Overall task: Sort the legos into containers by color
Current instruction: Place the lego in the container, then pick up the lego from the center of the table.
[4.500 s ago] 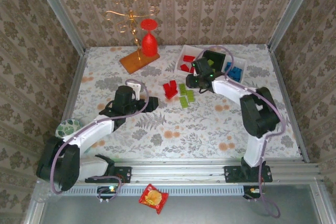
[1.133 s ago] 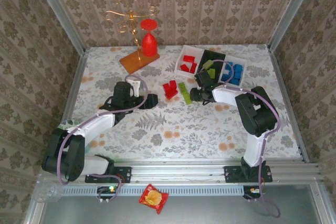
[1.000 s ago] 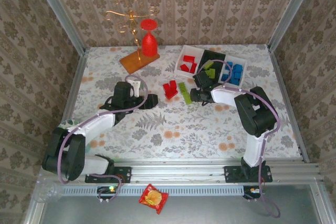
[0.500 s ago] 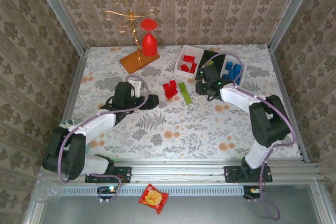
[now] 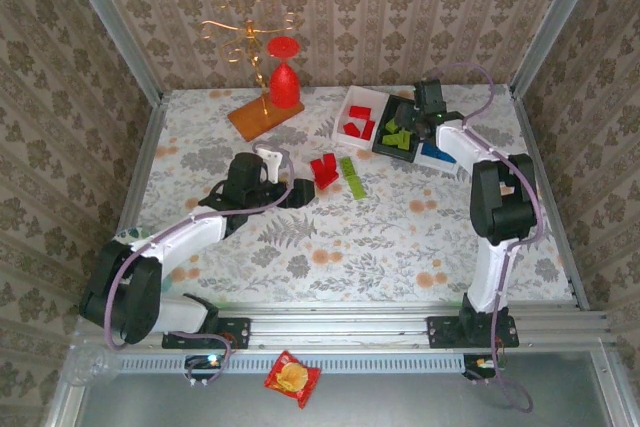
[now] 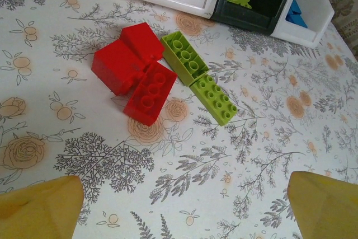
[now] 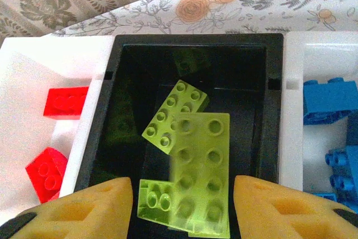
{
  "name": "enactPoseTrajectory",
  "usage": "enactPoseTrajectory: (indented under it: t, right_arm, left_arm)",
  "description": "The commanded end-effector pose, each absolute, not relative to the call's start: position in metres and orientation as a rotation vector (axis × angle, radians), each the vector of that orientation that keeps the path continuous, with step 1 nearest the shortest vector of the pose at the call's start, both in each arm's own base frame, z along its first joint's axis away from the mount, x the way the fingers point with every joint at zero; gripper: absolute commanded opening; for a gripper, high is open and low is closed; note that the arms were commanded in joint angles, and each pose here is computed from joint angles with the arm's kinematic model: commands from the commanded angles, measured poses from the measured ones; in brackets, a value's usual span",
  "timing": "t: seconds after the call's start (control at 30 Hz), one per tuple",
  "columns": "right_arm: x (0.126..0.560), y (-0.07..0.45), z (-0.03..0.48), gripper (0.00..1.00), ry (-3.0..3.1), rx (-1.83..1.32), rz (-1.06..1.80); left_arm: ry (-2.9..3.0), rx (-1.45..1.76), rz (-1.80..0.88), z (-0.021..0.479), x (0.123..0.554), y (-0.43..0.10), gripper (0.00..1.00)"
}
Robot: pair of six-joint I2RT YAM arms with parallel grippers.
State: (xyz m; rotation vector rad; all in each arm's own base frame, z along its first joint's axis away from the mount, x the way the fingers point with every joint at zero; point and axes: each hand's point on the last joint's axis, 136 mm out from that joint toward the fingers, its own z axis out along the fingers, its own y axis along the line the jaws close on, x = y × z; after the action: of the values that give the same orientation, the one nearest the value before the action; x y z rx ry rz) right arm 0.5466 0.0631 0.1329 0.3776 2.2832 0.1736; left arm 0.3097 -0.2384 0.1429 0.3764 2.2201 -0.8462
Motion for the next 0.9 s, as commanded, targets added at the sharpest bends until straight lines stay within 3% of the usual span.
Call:
enactPoseTrajectory:
  t: [0.0,0.13,0.4,0.6,0.87]
  right_arm:
    - [0.539,0.081,0.163,0.59,2.243,0.325,0.241]
    - [0.497,0.129,0.165,0.62,2.267,0.157,0.318]
    - [0.399,0.213,0.109,0.72,2.381,-0.260,0.220]
    - [0.397,0.227,0.072,0.75,2.475,-0.363,0.106]
    - [0.404,0.221,0.037,0.70,2.599,-0.365,-0.016]
  left_arm:
    - [2.202,0.365,-0.835,0.152,0.312,-0.239,0.95]
    - [2.207,0.345,-0.786,0.146,0.313,-0.229,0.95]
    - [2.194,0.272,-0.742,0.144,0.313,-0.205,0.95]
    - [2.169,0.245,-0.760,0.147,0.318,-0.195,0.95]
    - [2.037,0.414,-0.952,0.155,0.300,-0.219,0.96]
